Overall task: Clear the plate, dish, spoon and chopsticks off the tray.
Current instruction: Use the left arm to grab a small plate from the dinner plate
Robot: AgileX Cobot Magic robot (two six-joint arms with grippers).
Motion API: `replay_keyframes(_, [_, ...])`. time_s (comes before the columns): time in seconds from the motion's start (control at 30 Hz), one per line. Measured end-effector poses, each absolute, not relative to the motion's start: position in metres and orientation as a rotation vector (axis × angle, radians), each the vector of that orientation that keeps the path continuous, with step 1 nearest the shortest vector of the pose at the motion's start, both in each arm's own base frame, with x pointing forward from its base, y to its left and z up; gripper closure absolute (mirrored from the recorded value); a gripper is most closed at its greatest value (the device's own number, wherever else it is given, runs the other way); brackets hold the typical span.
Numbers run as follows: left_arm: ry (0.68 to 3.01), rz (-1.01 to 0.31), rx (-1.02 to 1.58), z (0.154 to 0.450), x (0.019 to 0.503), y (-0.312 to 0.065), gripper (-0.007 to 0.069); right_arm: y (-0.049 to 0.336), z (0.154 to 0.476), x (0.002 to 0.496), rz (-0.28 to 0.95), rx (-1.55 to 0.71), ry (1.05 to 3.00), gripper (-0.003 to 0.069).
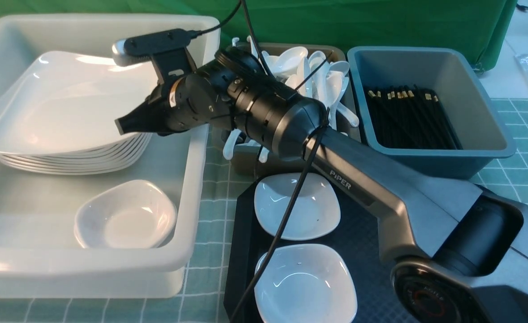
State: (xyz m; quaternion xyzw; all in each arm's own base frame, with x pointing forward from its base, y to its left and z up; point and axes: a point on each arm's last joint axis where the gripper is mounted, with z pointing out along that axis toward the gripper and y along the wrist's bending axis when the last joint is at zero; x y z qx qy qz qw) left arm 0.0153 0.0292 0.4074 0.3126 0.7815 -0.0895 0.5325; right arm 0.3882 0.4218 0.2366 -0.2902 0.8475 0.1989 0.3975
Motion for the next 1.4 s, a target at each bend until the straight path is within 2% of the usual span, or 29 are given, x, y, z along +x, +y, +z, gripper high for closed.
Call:
replay_keyframes(0.27, [1.864, -0.214, 0.746, 0.407, 0.015, 0.029, 0.0608, 0.429, 0.23, 0.386, 0.587, -0.712, 2.152, 0.0599])
replay_keyframes(0.53, [1.864, -0.214, 0.746, 0.407, 0.015, 0.029, 0.0608, 0.45, 0.232, 0.369, 0.68, -0.784, 2.058, 0.0575])
replay_keyframes(0.77, [1.865, -0.213, 0.747, 0.407, 0.015, 0.029, 0.0608, 0.443, 0.236, 0.37, 0.658, -0.8, 2.1, 0.0572])
replay_keyframes(0.9, [1.865, -0.213, 0.747, 0.407, 0.015, 0.029, 0.0608, 0.427, 0.267, 0.366, 0.615, -0.851, 2.12, 0.0572])
replay_keyframes(1.0, [1.849, -0.219, 0.744, 0.409, 0.016, 0.029, 0.0608, 0.407, 0.314, 0.349, 0.56, -0.968, 2.12, 0.0572])
replay_keyframes(1.2, [1.795, -0.282, 0.743, 0.413, 0.015, 0.024, 0.0608, 0.368, 0.38, 0.312, 0.482, -1.145, 2.128, 0.0571])
replay_keyframes(1.27, [1.777, -0.323, 0.753, 0.415, 0.015, 0.019, 0.0608, 0.353, 0.395, 0.3, 0.437, -1.214, 2.163, 0.0571])
replay_keyframes(1.4, [1.815, -0.365, 0.815, 0.416, 0.023, -0.001, 0.0608, 0.332, 0.418, 0.288, 0.347, -1.201, 2.132, 0.0574])
